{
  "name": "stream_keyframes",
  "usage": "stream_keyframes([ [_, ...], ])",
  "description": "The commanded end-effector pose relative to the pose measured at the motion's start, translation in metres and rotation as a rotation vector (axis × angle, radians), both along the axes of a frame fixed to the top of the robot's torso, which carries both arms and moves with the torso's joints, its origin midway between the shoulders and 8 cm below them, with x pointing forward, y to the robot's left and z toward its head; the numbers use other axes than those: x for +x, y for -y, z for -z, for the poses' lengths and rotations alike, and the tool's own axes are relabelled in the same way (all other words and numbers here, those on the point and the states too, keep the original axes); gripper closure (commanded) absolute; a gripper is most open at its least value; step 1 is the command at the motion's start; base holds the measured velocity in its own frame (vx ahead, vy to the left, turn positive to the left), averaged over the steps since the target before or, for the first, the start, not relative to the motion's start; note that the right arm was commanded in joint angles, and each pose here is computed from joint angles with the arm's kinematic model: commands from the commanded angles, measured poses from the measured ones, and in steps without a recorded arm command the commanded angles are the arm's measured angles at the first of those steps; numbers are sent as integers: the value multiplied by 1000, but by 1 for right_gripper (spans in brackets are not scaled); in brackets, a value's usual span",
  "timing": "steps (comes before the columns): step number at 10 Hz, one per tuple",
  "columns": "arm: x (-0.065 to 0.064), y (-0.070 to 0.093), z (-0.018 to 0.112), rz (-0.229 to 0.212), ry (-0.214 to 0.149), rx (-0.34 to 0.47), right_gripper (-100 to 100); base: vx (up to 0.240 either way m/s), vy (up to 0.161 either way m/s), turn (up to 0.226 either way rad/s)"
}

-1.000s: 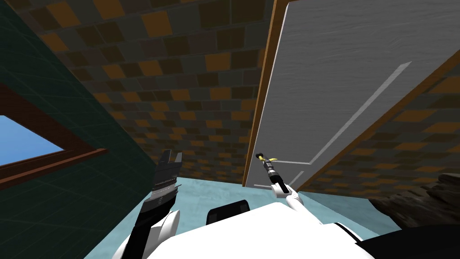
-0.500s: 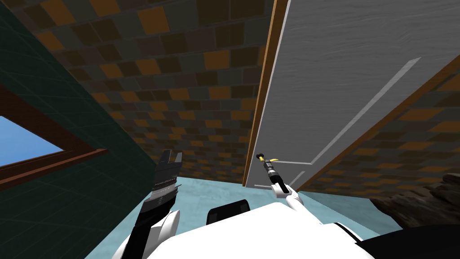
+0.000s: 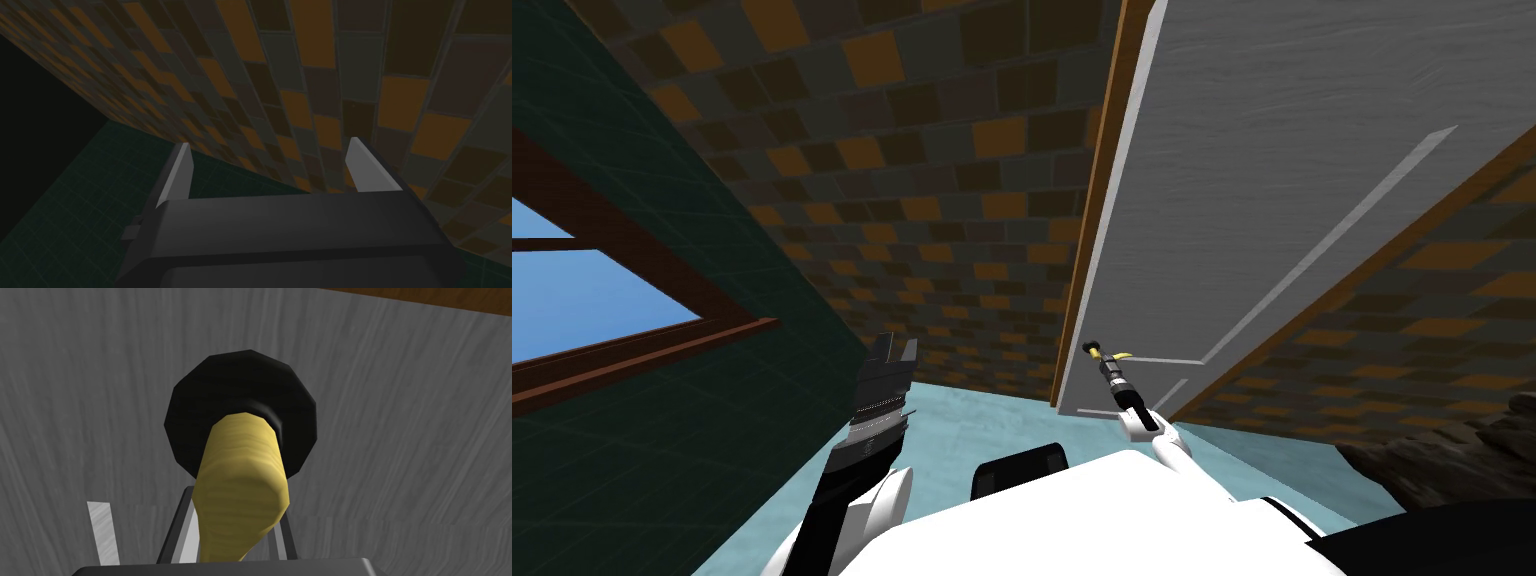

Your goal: Pull the door open

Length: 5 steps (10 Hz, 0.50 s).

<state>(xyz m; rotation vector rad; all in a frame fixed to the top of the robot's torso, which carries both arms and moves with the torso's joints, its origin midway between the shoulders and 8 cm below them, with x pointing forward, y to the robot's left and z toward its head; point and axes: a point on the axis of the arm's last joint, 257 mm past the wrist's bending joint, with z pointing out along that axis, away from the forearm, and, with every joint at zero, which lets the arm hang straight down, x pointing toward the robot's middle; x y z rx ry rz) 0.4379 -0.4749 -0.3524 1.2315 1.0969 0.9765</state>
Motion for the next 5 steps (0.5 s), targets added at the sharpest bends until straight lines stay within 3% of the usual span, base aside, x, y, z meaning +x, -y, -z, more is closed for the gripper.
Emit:
stream_keyframes([
  [1, -4, -4, 3, -23, -6, 0, 100, -188, -85, 130],
  [5, -12, -11, 2, -84, -8, -2, 100, -223, -58, 120],
])
